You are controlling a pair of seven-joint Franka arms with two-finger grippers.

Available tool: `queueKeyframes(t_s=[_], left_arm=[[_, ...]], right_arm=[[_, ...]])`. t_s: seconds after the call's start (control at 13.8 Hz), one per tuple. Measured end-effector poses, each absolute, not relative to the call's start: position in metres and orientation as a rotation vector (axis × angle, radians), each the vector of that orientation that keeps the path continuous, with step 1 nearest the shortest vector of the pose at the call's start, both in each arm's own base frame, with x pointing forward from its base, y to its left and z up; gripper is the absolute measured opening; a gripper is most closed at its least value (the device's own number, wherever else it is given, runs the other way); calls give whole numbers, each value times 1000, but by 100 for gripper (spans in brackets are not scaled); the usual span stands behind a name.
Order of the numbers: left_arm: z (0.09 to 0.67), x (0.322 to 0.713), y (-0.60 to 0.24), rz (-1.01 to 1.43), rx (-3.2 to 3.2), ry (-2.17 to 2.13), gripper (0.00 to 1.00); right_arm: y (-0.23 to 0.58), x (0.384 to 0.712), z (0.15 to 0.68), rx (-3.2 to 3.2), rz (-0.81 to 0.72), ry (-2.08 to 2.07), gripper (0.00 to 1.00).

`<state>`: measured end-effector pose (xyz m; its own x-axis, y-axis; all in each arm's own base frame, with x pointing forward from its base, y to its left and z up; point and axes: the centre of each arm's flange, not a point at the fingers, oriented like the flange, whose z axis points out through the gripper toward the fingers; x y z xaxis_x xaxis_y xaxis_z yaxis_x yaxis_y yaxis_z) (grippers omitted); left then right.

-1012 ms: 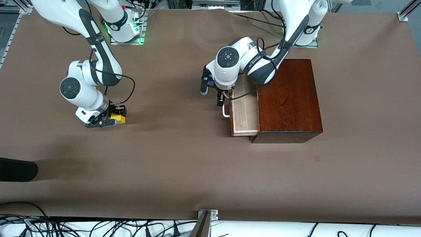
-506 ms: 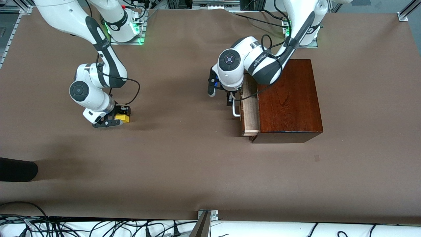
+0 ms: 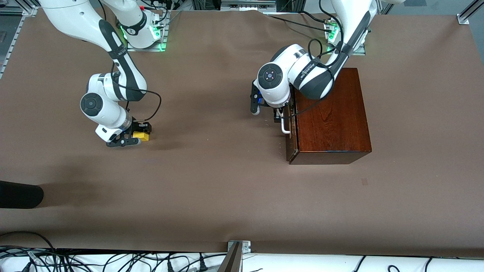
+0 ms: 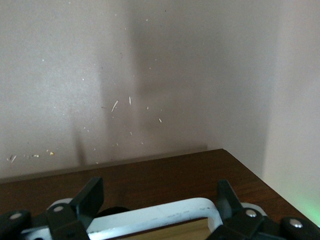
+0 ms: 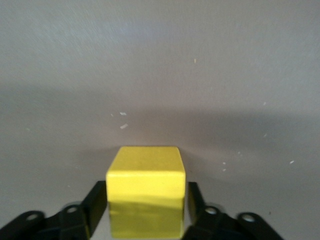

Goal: Open drawer, take yellow block, close drawer

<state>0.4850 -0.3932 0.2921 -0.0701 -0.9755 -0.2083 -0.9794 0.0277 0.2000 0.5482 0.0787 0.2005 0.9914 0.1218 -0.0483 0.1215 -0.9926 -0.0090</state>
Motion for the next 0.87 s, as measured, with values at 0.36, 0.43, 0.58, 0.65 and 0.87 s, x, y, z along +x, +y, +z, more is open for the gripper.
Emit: queueKeyframes(t_s=[0.36, 0.43, 0.58, 0.65, 0.87], left_arm=[[291, 490, -384, 472, -2150, 2219, 100], [291, 490, -384, 471, -2151, 2217, 100], [297, 493, -384, 439, -2177, 2196, 100], [310, 501, -383, 380, -2201, 2179, 100], [384, 530, -362, 185, -2312, 2093, 100]], right_arm=[[96, 583, 297, -3101, 66, -225, 100], [98, 591, 328, -3096, 63, -231, 100], [101, 602, 394, -3099, 59, -256, 100], [101, 605, 430, -3106, 62, -270, 100], [102, 603, 530, -3109, 69, -288, 100]])
